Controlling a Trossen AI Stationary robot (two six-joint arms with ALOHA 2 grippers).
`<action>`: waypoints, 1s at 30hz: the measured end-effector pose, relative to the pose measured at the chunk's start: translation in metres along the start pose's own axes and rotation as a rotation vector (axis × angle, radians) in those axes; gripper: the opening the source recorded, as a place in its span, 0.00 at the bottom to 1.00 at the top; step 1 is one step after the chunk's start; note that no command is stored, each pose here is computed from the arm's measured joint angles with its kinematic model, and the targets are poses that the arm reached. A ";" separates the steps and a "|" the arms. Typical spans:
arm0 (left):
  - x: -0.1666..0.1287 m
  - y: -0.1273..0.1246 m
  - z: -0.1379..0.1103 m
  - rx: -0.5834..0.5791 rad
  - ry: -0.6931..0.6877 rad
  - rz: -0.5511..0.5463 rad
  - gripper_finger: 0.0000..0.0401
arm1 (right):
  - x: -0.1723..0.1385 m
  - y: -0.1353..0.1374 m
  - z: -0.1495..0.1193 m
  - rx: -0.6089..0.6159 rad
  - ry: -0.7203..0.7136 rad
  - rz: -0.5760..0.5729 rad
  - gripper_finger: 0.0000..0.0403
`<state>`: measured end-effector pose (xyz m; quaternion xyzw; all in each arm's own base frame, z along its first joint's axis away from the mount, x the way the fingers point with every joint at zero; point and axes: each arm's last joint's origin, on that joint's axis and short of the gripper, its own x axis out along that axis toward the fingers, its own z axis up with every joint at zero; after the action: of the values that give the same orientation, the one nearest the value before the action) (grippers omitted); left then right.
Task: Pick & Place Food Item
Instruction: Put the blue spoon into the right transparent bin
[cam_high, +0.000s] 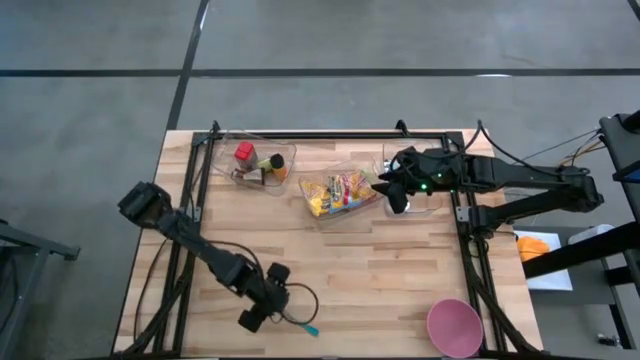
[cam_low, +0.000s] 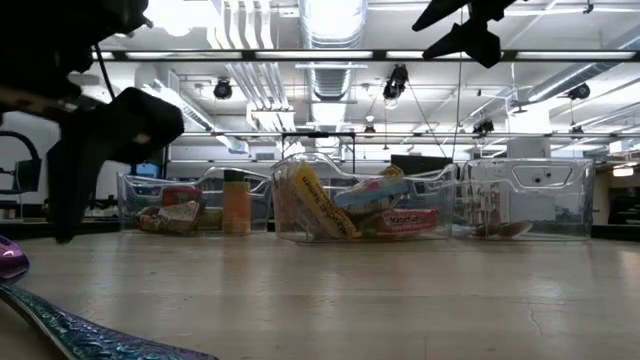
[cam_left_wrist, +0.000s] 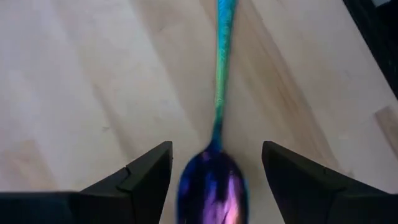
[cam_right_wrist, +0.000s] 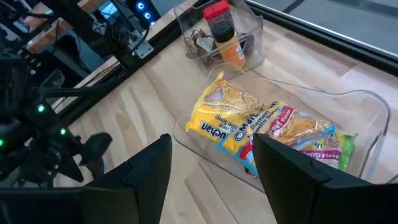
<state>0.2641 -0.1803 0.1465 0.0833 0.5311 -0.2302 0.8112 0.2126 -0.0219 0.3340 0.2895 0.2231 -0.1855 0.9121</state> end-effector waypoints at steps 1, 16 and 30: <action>0.003 -0.002 0.002 0.005 0.005 -0.002 0.64 | 0.000 0.000 0.000 0.003 0.000 0.000 0.55; 0.028 -0.006 0.015 0.062 -0.035 0.032 0.52 | -0.001 0.007 -0.005 0.029 0.019 0.029 0.55; 0.042 -0.006 0.011 0.050 0.009 -0.001 0.23 | -0.001 0.009 -0.006 0.021 0.027 0.040 0.55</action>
<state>0.2842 -0.2013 0.1138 0.1041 0.5289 -0.2435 0.8063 0.2136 -0.0112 0.3338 0.3059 0.2277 -0.1658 0.9094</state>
